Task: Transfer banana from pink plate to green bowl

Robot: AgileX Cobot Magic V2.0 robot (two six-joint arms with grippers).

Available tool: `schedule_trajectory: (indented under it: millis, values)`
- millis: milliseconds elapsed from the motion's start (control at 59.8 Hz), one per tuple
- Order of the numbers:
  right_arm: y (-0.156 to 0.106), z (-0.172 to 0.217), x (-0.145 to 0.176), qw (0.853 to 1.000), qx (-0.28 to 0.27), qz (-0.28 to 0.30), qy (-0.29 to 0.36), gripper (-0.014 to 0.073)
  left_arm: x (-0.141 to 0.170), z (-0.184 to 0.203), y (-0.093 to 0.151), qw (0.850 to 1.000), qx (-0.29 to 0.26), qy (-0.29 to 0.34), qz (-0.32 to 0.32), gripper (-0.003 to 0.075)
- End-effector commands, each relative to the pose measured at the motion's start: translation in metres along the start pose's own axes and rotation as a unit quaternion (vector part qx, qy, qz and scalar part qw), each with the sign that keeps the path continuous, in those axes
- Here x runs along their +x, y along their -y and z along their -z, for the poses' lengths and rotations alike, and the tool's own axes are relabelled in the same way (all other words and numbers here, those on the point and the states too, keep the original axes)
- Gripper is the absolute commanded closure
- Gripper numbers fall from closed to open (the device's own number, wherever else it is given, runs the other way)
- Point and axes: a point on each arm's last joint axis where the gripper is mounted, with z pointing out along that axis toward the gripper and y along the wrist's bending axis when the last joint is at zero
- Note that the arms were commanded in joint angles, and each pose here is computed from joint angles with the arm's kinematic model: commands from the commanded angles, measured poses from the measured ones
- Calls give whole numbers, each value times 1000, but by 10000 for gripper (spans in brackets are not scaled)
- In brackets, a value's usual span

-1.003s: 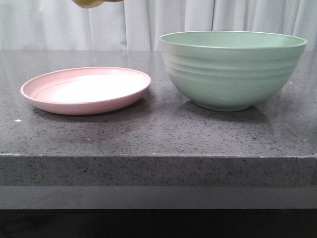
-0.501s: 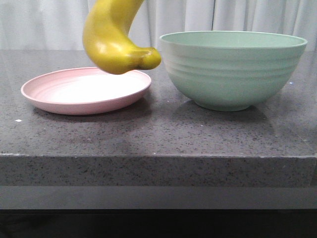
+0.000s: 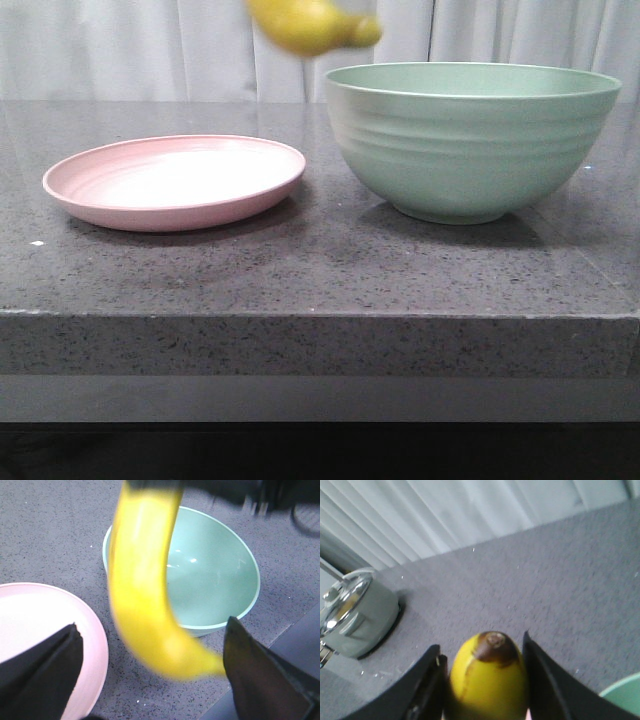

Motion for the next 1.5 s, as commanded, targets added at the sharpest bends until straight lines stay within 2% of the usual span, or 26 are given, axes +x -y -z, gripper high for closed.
schedule_trajectory:
  millis: [0,150,301,501,685,786,1003,1321,1488]
  values:
    - [-12,26,-48,996,-12,41,77,491,-17,16,6,998,11,62,2,153]
    - [-2,37,-70,982,15,170,75,491,-17,16,6,998,11,62,2,153]
    - [17,19,-57,975,24,220,7,491,-17,16,6,998,11,62,2,153]
    - [48,-20,-32,974,36,209,-75,489,-17,16,6,998,11,62,2,154]
    - [62,-36,-17,972,36,197,-119,489,-17,16,6,998,11,62,2,154]
    - [63,-38,-16,972,37,196,-121,441,-17,16,6,998,11,62,2,154]
    - [63,-38,-17,972,38,197,-119,215,-17,16,6,998,11,62,2,154]
    - [62,-37,-18,973,39,198,-113,203,-17,16,6,998,11,62,2,154]
    - [53,-26,-25,973,33,204,-100,209,-17,16,6,998,11,62,2,154]
